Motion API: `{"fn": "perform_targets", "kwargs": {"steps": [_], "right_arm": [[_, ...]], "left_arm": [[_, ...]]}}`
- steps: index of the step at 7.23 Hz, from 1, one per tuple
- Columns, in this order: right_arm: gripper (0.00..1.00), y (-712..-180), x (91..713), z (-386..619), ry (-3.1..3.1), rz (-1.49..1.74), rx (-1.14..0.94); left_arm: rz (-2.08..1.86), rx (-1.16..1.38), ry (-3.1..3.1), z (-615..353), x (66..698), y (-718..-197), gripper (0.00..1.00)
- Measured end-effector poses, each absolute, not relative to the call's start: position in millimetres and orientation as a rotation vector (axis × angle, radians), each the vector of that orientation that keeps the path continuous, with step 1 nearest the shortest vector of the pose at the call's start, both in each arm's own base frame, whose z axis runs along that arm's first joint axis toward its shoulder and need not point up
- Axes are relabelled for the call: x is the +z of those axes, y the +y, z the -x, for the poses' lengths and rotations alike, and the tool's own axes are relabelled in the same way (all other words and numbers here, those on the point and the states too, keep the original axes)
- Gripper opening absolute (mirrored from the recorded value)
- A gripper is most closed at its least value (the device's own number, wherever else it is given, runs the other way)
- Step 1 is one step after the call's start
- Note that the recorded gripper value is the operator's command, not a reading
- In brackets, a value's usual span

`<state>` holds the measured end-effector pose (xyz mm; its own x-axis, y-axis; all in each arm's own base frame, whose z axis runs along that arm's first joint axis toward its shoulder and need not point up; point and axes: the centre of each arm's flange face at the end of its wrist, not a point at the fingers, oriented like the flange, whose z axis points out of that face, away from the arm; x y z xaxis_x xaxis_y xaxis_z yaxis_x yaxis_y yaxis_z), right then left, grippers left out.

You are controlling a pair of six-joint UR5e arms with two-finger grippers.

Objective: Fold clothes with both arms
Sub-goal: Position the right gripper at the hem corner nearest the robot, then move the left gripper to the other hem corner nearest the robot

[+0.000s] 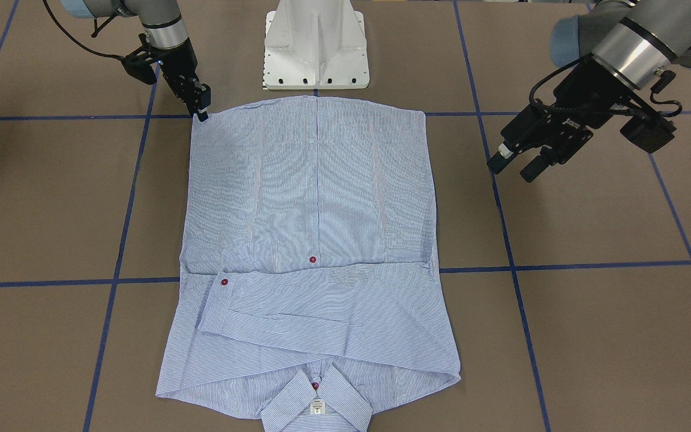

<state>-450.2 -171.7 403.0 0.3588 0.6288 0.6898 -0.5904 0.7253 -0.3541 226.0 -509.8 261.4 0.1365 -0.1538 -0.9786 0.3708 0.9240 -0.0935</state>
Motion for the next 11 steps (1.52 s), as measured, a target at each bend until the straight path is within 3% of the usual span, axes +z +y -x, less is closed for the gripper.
{"fn": "perform_targets", "kwargs": {"steps": [2,4,9,11], "right_arm": [[0.29,-172.2,403.1,448.9,-0.911,0.047,0.788],[0.02,-172.5,403.1,448.2,-0.912,0.045,0.789],[0.0,-173.0,389.5,442.6,-0.938,0.056,0.789],[0.0,-177.1,379.8,437.9,-0.957,0.062,0.793]], "left_arm": [[-0.187,-0.384,1.382,-226.4,262.8,-510.6,0.99],[-0.194,-0.391,1.38,-226.1,262.5,-511.5,0.99],[-0.201,-0.377,1.389,-238.3,257.9,-505.8,0.99],[-0.174,-0.362,1.359,-278.3,283.2,-473.9,0.99]]}}
